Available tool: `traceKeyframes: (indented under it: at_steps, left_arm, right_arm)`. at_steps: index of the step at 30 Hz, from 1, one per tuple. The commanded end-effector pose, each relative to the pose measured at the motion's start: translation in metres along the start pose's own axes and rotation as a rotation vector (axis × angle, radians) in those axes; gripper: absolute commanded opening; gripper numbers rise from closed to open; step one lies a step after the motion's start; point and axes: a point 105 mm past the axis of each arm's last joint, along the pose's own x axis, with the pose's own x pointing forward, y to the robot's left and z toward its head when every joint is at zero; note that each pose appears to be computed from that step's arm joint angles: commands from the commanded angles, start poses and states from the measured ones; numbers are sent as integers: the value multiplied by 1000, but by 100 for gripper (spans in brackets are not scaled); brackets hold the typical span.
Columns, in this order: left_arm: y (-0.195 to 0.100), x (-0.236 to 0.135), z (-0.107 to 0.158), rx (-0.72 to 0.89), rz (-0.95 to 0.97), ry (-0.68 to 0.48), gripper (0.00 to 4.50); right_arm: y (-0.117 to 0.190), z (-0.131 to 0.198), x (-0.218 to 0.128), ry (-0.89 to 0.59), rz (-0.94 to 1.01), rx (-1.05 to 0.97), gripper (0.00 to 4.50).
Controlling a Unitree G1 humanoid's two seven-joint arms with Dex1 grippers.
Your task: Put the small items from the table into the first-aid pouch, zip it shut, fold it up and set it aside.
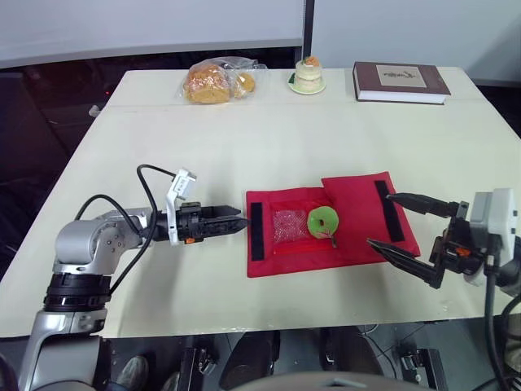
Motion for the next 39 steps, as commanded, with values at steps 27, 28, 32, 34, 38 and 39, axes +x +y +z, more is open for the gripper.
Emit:
traceKeyframes:
  at_steps: [27, 28, 32, 34, 38, 39]
  left_arm:
    - [-3, 25, -26, -480, -70, -46, 178]
    - [1, 24, -26, -481, -45, -44, 135]
    - [11, 23, -23, -470, -10, -49, 6]
    - [10, 24, -20, -464, -24, -58, 6]
    - [10, 25, -17, -456, -40, -63, 6]
    - [8, 26, -17, -452, -48, -58, 6]
  right_arm:
    - [11, 20, 11, -40, 64, -90, 450]
    - [11, 20, 11, -40, 64, -90, 450]
    - [11, 17, 12, -30, 60, -96, 450]
    - [11, 16, 11, -28, 55, -99, 450]
    - [10, 15, 12, -29, 49, -100, 450]
    - [10, 15, 11, -29, 47, -100, 450]
